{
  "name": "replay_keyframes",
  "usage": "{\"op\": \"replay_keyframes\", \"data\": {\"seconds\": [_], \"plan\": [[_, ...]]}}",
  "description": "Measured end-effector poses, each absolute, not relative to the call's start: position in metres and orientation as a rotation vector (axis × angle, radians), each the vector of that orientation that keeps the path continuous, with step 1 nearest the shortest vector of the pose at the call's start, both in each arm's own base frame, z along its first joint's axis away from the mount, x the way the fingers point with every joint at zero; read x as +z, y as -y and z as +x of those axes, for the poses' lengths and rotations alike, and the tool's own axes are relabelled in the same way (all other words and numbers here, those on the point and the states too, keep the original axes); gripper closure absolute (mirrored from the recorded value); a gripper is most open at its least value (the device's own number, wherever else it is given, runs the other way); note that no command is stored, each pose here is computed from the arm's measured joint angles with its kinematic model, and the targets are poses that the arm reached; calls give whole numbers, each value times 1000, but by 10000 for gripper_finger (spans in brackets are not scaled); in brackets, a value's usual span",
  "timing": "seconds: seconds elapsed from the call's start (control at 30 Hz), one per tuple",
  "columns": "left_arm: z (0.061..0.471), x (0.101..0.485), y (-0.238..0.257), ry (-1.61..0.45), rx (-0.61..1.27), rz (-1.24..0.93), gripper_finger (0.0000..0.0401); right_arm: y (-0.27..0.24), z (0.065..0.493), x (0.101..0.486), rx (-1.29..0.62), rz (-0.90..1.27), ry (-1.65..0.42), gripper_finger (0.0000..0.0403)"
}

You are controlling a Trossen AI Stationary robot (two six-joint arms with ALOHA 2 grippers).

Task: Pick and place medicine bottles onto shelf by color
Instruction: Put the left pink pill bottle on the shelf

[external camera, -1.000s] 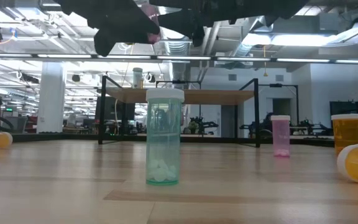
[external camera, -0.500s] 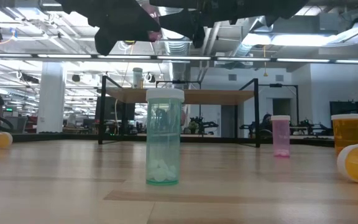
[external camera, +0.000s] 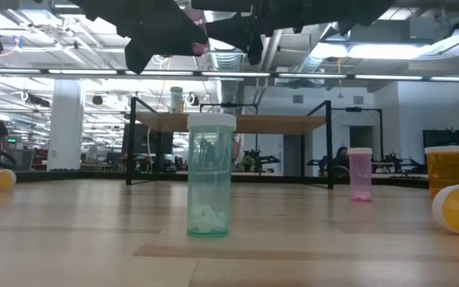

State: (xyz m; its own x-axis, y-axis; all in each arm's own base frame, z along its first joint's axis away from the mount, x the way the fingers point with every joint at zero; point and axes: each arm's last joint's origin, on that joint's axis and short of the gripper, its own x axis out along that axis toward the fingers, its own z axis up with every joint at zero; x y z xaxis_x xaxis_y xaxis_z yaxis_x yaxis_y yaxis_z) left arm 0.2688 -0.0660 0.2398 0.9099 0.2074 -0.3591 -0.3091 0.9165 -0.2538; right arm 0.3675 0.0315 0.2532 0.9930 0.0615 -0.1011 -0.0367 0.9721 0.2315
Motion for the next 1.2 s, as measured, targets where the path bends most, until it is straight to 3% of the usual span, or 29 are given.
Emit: {"op": "replay_keyframes", "data": {"seconds": [0.9, 1.2], "plan": [[269, 240, 65, -337, 269, -314, 321, -25, 368, 255, 42, 243, -84, 176], [269, 240, 65, -337, 269, -313, 321, -21, 368, 255, 51, 237, -88, 215]]}}
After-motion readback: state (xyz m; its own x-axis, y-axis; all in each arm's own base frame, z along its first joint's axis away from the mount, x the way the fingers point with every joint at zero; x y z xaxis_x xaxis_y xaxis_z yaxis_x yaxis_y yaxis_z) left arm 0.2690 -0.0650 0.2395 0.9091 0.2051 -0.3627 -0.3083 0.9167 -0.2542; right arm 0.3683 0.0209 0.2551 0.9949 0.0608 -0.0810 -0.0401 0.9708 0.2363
